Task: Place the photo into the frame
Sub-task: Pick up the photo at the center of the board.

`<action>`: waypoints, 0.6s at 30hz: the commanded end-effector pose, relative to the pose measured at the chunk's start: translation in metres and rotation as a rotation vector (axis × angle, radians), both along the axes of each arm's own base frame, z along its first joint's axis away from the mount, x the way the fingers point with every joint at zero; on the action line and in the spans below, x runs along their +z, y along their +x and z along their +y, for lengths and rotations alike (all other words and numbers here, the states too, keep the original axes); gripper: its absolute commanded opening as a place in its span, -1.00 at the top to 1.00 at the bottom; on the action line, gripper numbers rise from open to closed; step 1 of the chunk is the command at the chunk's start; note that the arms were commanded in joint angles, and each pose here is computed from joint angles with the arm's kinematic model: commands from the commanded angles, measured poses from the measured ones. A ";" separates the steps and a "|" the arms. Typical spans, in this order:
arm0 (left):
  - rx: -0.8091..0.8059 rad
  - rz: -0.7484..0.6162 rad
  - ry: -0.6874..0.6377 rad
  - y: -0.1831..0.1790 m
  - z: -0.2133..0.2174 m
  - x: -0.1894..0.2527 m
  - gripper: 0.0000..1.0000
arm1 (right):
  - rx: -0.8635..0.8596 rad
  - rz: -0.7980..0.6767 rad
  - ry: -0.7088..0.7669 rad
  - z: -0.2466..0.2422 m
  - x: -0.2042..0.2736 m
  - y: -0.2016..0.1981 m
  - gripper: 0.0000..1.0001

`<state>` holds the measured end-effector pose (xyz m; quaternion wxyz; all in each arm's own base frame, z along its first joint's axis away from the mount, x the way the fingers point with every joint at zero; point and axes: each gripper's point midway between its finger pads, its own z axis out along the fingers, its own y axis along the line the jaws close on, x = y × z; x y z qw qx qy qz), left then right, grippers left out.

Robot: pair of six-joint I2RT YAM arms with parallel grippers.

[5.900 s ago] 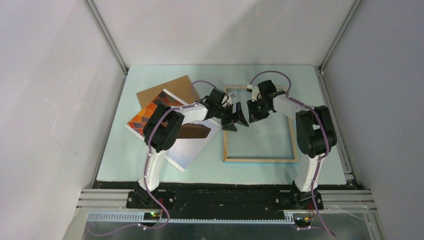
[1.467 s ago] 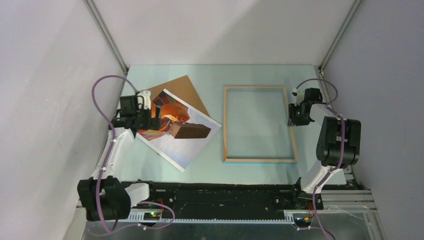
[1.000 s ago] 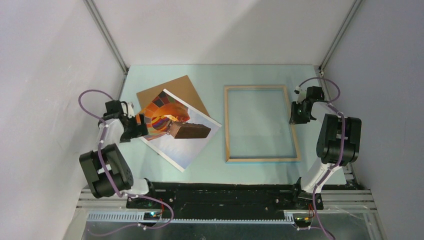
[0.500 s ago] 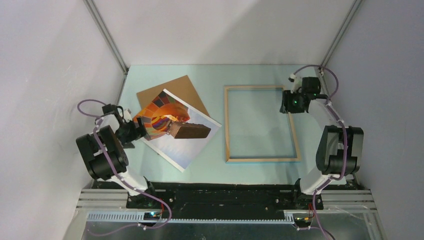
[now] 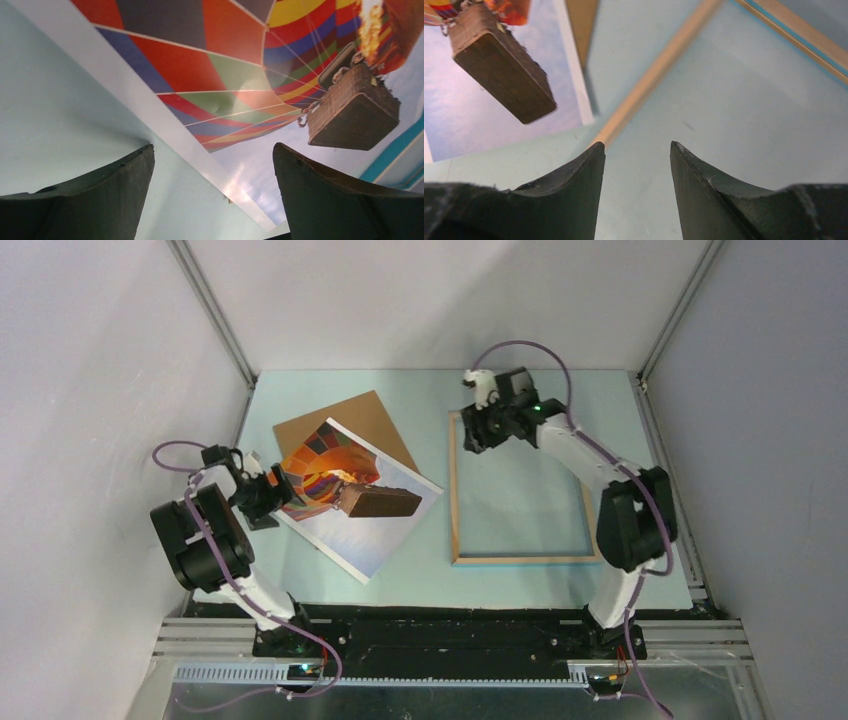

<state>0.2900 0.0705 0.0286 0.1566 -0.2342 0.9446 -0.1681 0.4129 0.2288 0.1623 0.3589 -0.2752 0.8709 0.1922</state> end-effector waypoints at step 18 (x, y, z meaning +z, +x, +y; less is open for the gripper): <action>-0.031 -0.047 -0.191 0.003 -0.027 -0.018 -0.89 | 0.271 0.207 0.029 0.171 -0.092 -0.001 -0.07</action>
